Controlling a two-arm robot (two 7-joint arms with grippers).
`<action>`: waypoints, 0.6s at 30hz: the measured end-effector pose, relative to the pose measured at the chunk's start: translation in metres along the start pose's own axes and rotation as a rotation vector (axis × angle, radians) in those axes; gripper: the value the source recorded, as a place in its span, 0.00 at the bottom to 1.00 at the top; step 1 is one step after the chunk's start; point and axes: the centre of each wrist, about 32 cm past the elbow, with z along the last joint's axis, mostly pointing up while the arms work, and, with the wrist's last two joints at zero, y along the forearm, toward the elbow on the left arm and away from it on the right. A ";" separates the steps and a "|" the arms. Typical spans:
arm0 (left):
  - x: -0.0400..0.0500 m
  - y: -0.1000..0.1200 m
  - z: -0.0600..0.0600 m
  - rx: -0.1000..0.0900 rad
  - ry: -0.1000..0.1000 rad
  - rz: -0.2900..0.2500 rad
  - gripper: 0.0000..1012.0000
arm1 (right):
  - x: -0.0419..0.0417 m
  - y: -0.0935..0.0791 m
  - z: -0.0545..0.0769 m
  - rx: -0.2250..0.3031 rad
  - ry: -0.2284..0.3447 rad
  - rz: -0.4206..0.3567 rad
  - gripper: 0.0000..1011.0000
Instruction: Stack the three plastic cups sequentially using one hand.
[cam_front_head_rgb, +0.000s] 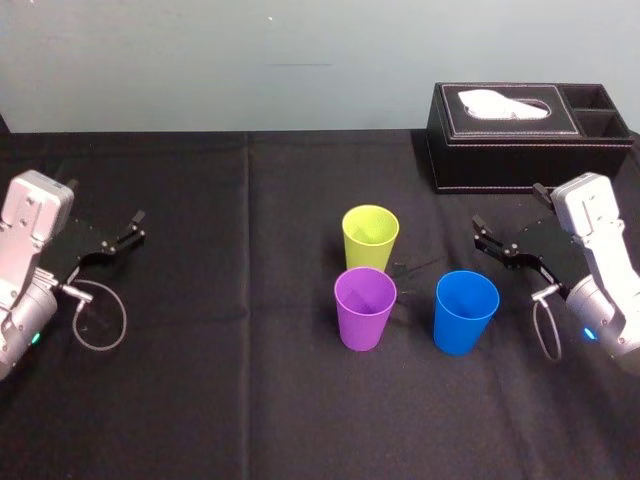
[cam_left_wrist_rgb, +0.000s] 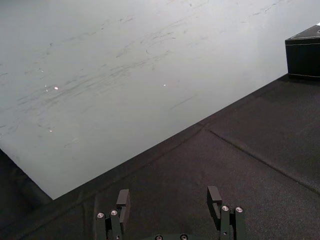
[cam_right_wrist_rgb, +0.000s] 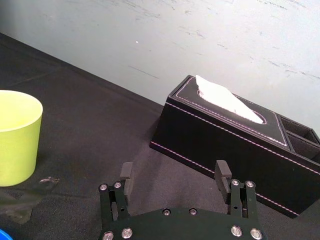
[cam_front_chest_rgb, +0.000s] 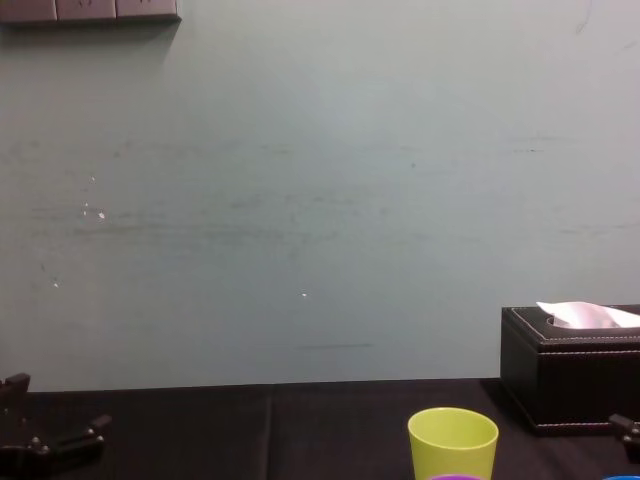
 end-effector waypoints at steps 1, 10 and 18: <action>0.0000 0.000 0.000 0.000 0.000 0.000 1.00 | 0.0000 0.000 0.000 0.000 0.000 0.000 0.99; 0.0000 0.000 0.000 0.000 0.000 0.000 1.00 | 0.0000 0.000 0.000 0.000 0.000 0.000 0.99; 0.0000 0.000 0.000 0.000 0.000 0.000 1.00 | 0.0000 0.000 0.000 0.000 0.000 0.000 0.99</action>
